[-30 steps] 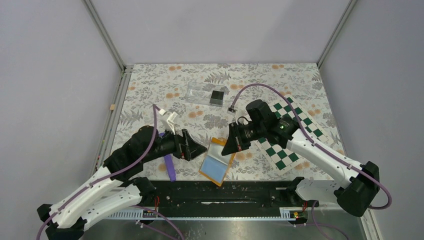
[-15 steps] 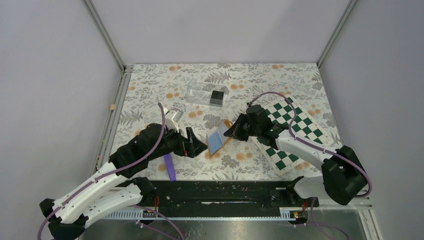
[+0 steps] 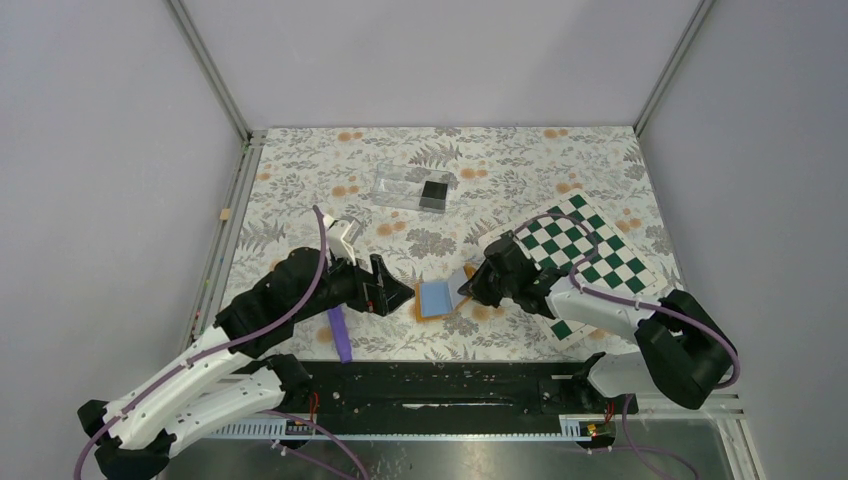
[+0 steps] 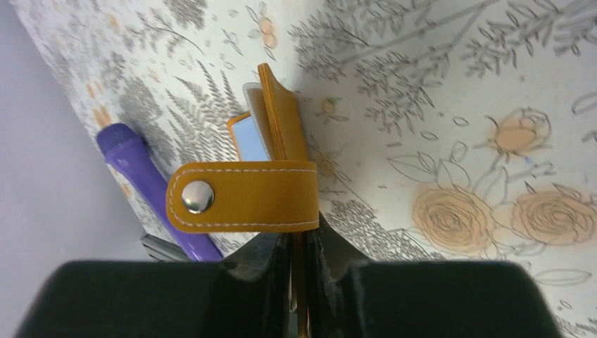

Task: Put the credit cards into the card holder
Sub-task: Place the card holder at the center of the board.

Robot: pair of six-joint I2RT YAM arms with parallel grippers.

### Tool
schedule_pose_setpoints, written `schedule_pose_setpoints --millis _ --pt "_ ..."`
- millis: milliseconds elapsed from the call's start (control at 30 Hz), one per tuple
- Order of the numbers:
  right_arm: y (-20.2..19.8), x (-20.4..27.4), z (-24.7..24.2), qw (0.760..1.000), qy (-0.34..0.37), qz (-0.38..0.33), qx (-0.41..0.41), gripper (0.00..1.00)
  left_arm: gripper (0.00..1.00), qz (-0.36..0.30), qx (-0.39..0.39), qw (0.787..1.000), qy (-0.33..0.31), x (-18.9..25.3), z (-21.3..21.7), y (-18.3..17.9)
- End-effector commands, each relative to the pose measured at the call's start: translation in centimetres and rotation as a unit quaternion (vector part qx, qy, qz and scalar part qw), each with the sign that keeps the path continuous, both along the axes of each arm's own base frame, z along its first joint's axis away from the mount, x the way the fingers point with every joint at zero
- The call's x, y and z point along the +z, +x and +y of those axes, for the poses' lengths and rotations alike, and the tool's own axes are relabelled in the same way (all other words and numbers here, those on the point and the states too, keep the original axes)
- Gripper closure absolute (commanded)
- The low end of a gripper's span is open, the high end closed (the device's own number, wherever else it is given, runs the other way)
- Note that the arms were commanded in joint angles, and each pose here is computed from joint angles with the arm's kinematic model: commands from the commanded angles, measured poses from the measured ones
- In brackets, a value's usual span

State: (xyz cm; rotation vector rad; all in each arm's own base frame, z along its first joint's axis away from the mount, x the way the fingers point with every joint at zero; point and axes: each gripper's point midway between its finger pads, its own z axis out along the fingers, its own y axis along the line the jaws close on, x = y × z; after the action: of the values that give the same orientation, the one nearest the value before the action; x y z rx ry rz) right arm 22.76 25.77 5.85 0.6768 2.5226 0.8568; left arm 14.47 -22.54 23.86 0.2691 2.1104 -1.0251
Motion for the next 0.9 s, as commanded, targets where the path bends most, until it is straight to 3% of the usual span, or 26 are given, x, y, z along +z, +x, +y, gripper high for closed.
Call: schedule_pose_setpoints --millis 0,100,267,367,600,733,867 --pt "-1.4 -0.9 -1.2 0.999 -0.025 0.027 -0.025 0.82 0.05 -0.034 -0.003 0.999 -0.024 1.9 -0.2 0.4" --pt "-2.3 -1.1 -2.4 0.998 -0.047 0.04 -0.027 0.73 0.05 -0.04 0.004 0.999 -0.025 2.1 0.0 0.5" --pt "-3.2 -0.3 -4.3 0.996 -0.068 0.035 -0.039 0.27 0.05 -0.036 0.012 0.999 -0.016 1.7 0.1 0.8" --pt "-3.1 1.2 -4.3 0.998 -0.06 0.01 -0.023 0.18 0.04 -0.02 0.015 1.0 -0.002 1.3 -0.1 1.0" --pt "-2.6 4.4 -4.9 0.987 -0.136 -0.039 0.075 0.17 0.04 0.021 0.007 0.999 0.036 -0.2 -1.0 1.7" --pt "-2.6 6.0 -3.7 0.973 -0.161 -0.06 0.155 0.3 0.04 0.056 0.006 0.998 0.031 -0.9 -1.4 2.5" --pt "-3.1 6.6 -0.3 0.963 -0.113 -0.07 0.232 0.49 0.04 0.086 0.007 0.996 0.018 -1.4 -1.7 3.9"
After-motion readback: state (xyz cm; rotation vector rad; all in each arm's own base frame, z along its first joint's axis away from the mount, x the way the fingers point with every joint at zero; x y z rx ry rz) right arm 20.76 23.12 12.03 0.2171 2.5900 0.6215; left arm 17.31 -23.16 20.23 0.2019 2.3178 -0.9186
